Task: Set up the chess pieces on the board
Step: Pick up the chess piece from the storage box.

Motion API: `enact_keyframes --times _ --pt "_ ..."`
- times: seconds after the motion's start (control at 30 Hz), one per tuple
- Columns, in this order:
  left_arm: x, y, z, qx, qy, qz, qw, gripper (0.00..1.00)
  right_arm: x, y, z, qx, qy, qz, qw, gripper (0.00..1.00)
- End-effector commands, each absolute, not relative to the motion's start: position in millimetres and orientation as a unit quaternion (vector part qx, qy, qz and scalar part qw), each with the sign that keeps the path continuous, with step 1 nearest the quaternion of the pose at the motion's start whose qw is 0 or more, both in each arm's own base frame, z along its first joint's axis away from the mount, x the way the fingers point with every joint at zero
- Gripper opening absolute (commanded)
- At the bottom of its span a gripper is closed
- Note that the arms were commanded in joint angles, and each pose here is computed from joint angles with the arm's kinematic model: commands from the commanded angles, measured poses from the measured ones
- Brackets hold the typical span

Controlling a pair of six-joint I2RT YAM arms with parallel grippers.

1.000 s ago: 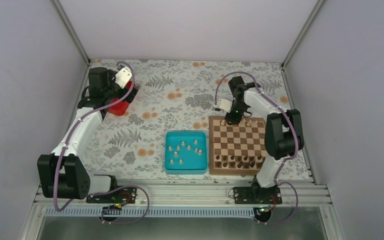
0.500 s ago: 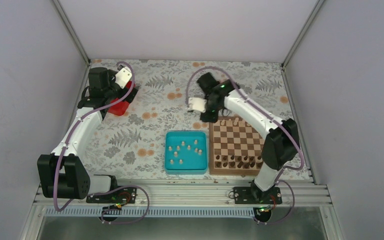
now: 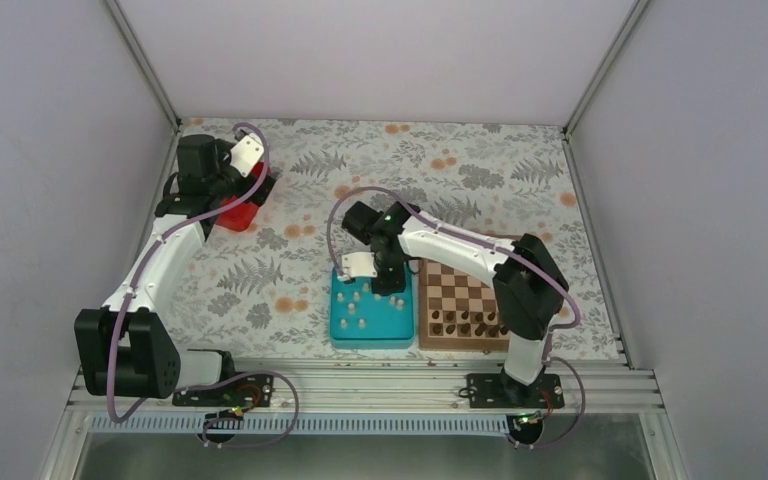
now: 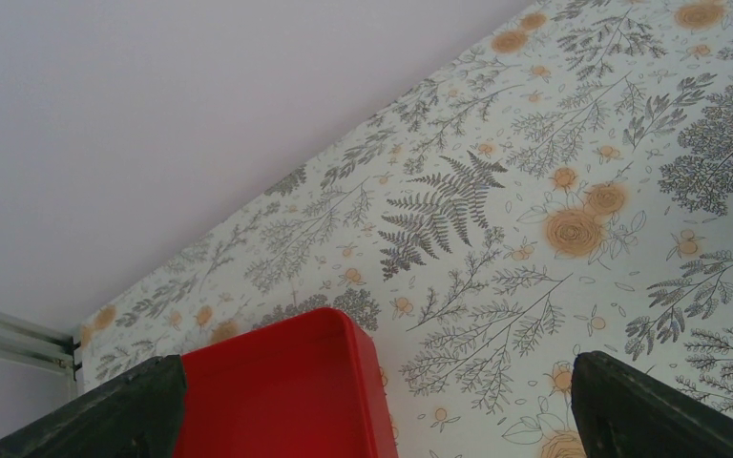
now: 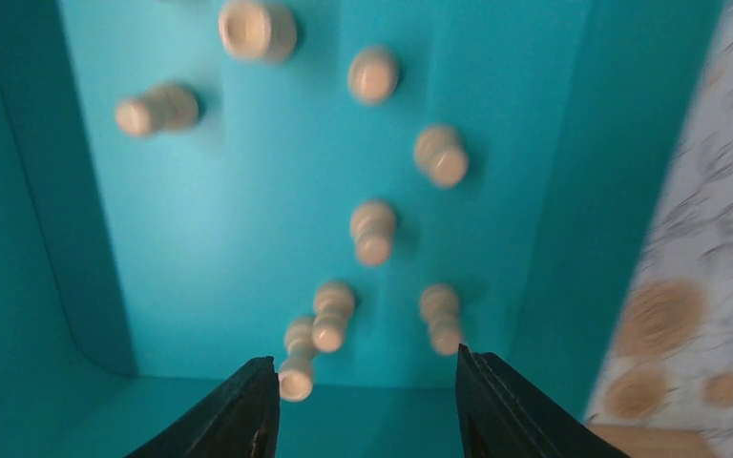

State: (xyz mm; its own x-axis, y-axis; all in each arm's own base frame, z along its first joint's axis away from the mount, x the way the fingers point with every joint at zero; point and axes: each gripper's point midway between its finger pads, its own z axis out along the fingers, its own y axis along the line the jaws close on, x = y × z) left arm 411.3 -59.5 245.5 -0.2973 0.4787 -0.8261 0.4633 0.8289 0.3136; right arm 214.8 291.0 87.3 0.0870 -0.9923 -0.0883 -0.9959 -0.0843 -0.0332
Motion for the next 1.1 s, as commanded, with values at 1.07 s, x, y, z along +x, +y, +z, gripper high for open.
enact_keyframes --times 1.07 --pt "414 -60 241 0.291 0.806 0.005 0.516 1.00 199 246 41 -0.693 0.721 -0.015 -0.027 0.47"
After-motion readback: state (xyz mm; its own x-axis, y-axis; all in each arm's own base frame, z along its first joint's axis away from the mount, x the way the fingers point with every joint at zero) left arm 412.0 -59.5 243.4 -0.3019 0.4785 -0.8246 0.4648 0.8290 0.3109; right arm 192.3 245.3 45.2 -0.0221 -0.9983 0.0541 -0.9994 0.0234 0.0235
